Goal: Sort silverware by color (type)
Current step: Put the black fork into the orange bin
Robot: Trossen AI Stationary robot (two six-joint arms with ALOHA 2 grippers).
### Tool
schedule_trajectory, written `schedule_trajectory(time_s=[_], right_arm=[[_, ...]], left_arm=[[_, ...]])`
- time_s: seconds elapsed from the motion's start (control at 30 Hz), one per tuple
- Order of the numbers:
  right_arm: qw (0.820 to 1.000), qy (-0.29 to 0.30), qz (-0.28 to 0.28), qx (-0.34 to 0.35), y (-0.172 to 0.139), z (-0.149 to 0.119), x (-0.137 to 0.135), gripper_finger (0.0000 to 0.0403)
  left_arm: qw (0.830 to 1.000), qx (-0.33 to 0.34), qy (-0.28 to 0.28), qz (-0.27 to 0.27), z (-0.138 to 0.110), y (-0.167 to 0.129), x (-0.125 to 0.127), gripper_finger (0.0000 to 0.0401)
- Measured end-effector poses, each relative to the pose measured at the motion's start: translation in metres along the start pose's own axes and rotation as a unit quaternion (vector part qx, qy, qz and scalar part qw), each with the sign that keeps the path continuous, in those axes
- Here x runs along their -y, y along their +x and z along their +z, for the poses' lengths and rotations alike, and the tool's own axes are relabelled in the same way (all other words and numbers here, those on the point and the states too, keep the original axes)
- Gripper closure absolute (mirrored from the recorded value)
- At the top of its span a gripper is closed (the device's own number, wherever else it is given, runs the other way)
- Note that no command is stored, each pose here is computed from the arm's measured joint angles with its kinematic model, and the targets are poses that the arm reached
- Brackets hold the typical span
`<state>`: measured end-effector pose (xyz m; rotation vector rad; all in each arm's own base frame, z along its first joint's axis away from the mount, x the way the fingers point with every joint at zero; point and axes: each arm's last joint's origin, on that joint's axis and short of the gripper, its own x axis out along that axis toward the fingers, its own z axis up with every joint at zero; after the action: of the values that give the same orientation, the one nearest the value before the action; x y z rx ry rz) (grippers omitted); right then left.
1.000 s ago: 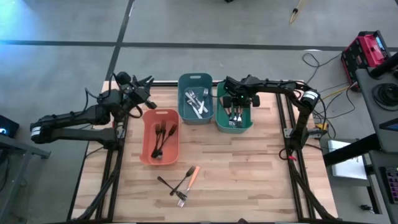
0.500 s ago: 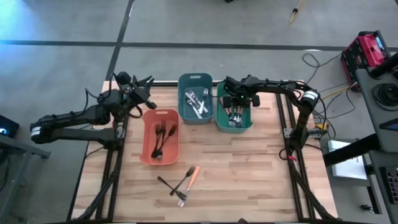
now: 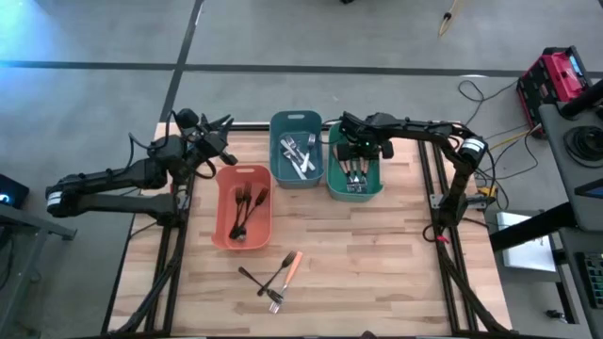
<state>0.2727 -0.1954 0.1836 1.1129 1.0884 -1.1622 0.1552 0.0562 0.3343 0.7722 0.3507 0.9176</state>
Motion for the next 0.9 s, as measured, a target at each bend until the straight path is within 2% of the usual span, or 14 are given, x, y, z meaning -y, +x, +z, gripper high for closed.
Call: schedule_trajectory(time_s=[0.33, 0.53, 0.7, 0.8, 0.9], right_arm=[[0.994, -0.046, 0.071, 0.066, -0.059, 0.009, -0.013, 0.0263], [0.978, -0.116, 0.102, 0.139, -0.105, -0.01, -0.016, 0.0262], [0.949, -0.191, 0.108, 0.225, -0.142, -0.044, -0.016, 0.0265], [0.925, -0.243, 0.127, 0.262, -0.158, -0.065, -0.018, 0.027], [0.897, -0.294, 0.149, 0.294, -0.168, -0.086, -0.022, 0.0273]], left_arm=[[1.0, 0.001, -0.022, 0.0, 0.0, 0.0, 0.0, 0.0365], [0.996, 0.0, -0.085, -0.005, 0.0, 0.0, 0.002, 0.0365], [0.99, 0.014, -0.139, -0.035, 0.006, -0.004, 0.01, 0.0365], [0.982, 0.038, -0.168, -0.072, 0.012, -0.008, 0.017, 0.0365], [0.969, 0.073, -0.204, -0.122, 0.019, -0.013, 0.024, 0.0365]])
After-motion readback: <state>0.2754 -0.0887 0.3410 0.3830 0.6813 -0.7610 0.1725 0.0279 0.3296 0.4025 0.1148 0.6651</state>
